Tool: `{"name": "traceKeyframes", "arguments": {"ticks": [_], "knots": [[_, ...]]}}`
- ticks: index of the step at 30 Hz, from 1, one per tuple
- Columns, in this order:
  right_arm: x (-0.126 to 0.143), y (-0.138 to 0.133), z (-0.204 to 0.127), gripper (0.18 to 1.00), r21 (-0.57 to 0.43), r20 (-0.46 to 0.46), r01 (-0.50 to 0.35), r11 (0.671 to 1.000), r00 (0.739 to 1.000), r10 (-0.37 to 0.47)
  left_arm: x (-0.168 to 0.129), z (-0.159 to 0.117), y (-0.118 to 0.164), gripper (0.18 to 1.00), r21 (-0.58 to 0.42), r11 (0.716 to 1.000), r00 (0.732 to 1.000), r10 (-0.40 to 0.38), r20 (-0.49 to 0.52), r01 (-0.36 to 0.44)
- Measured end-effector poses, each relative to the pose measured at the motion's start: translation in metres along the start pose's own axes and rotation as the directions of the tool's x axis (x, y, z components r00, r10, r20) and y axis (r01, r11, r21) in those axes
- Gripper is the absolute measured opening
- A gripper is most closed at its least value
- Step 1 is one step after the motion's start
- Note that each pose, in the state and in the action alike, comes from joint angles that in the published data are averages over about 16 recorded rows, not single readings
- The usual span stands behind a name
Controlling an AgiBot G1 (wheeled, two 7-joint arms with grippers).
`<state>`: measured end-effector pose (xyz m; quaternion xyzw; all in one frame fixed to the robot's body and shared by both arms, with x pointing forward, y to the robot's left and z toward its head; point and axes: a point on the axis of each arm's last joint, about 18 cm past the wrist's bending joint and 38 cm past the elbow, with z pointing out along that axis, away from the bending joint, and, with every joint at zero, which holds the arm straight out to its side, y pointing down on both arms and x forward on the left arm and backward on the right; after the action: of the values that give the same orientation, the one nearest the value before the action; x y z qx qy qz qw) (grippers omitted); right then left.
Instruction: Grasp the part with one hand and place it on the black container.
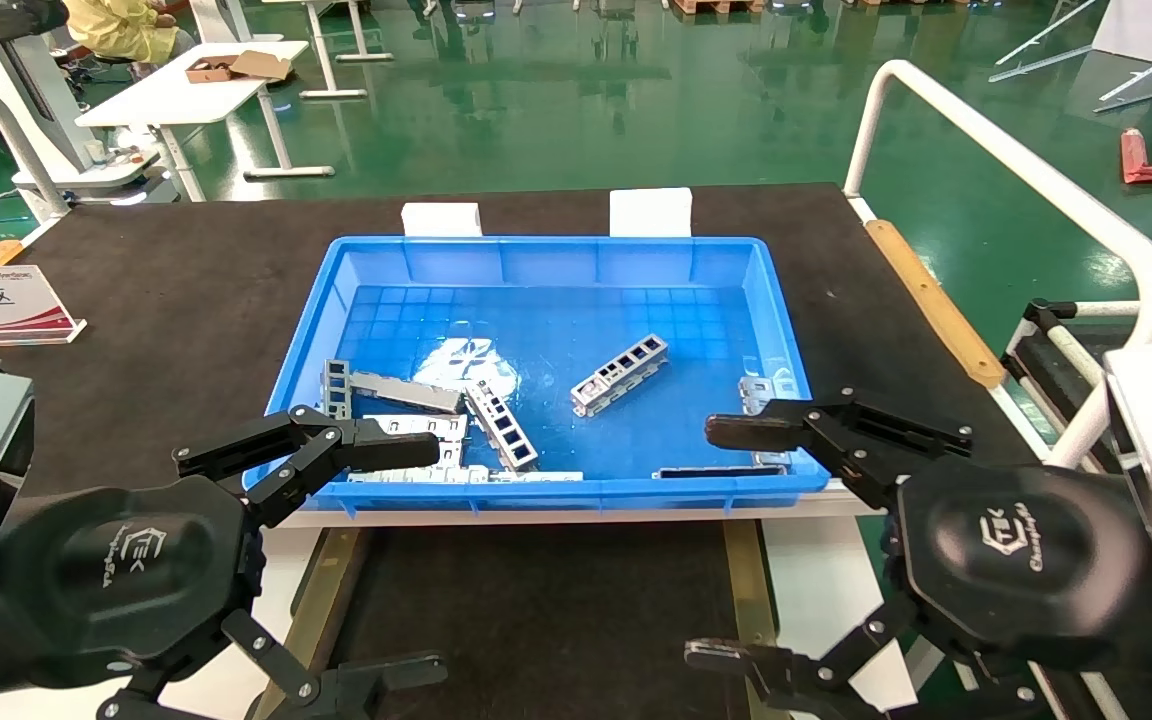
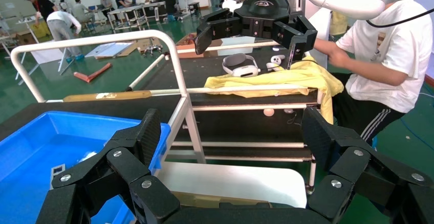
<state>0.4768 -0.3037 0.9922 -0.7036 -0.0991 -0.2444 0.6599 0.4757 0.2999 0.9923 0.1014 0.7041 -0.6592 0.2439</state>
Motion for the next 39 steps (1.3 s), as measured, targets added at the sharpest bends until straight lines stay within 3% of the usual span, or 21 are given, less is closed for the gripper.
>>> {"name": "traceKeyframes", "arguments": {"ticks": [39], "knots": [[0.0, 0.0, 0.0, 1.001, 0.0, 0.0, 0.0, 1.0, 1.0, 0.0, 0.0, 0.0, 0.0, 1.001, 0.0, 1.0, 1.0, 0.0, 0.0, 0.0]]}}
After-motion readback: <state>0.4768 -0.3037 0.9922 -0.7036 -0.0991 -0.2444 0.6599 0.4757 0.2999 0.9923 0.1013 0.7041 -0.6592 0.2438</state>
